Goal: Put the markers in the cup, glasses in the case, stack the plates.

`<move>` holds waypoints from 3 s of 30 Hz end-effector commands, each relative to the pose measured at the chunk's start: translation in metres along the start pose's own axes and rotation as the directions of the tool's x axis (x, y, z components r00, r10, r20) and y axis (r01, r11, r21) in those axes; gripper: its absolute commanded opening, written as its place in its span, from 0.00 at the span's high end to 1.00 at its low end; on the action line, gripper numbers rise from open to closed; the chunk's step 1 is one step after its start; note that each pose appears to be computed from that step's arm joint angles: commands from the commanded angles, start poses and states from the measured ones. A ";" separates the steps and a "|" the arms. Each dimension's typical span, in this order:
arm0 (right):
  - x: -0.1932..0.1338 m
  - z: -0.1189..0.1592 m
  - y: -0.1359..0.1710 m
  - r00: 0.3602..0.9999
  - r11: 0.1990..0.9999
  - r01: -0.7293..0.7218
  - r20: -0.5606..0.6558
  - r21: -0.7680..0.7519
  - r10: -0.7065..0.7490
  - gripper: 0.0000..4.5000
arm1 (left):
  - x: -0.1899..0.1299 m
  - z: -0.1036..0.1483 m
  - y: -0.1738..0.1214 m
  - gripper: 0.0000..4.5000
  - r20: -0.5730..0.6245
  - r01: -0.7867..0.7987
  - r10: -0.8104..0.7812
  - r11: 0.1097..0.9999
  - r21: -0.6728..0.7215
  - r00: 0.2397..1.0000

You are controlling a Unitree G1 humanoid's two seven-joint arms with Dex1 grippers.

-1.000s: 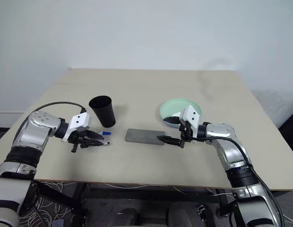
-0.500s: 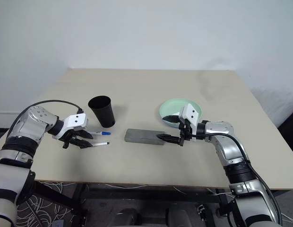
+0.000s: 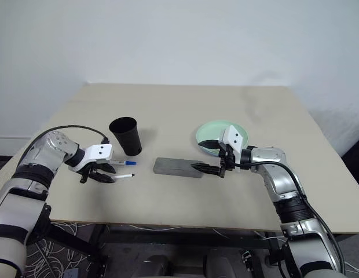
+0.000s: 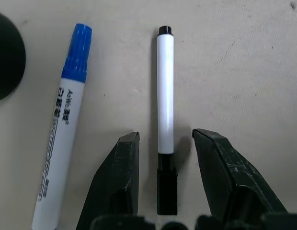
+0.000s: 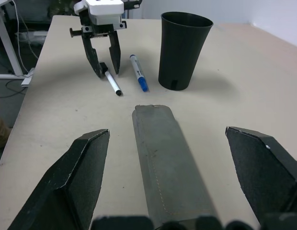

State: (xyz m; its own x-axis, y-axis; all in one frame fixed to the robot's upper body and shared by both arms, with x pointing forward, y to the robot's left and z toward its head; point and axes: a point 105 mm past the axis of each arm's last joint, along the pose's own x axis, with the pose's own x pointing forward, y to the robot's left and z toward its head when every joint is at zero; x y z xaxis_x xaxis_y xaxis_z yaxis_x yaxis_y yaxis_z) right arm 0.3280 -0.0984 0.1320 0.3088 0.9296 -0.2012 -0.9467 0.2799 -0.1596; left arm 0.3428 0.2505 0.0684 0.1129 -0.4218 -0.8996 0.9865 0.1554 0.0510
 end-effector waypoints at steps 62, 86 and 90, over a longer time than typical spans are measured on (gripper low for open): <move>-0.002 0.017 -0.003 1.000 0.997 -0.016 0.012 -0.073 0.016 0.06 | -0.084 0.099 0.088 0.99 0.574 -0.509 0.819 0.503 -0.698 0.022; 0.002 0.019 -0.004 1.000 0.997 -0.013 0.020 -0.076 0.015 0.06 | -0.084 0.103 0.086 0.12 0.617 -0.478 0.786 0.555 -0.681 0.034; 0.002 0.019 -0.004 1.000 0.997 -0.013 0.021 -0.075 0.015 0.06 | -0.106 0.103 0.084 0.12 0.674 -0.500 0.736 0.611 -0.614 0.072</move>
State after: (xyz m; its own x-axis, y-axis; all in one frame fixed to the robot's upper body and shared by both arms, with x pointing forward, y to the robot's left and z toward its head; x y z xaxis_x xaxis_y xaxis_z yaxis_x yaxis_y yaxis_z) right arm 0.3278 -0.0936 0.1351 0.2799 0.9371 -0.2087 -0.9539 0.2470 -0.1706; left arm 0.4265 0.2128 0.1717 0.8531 -0.4899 0.1793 0.4664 0.8702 0.1586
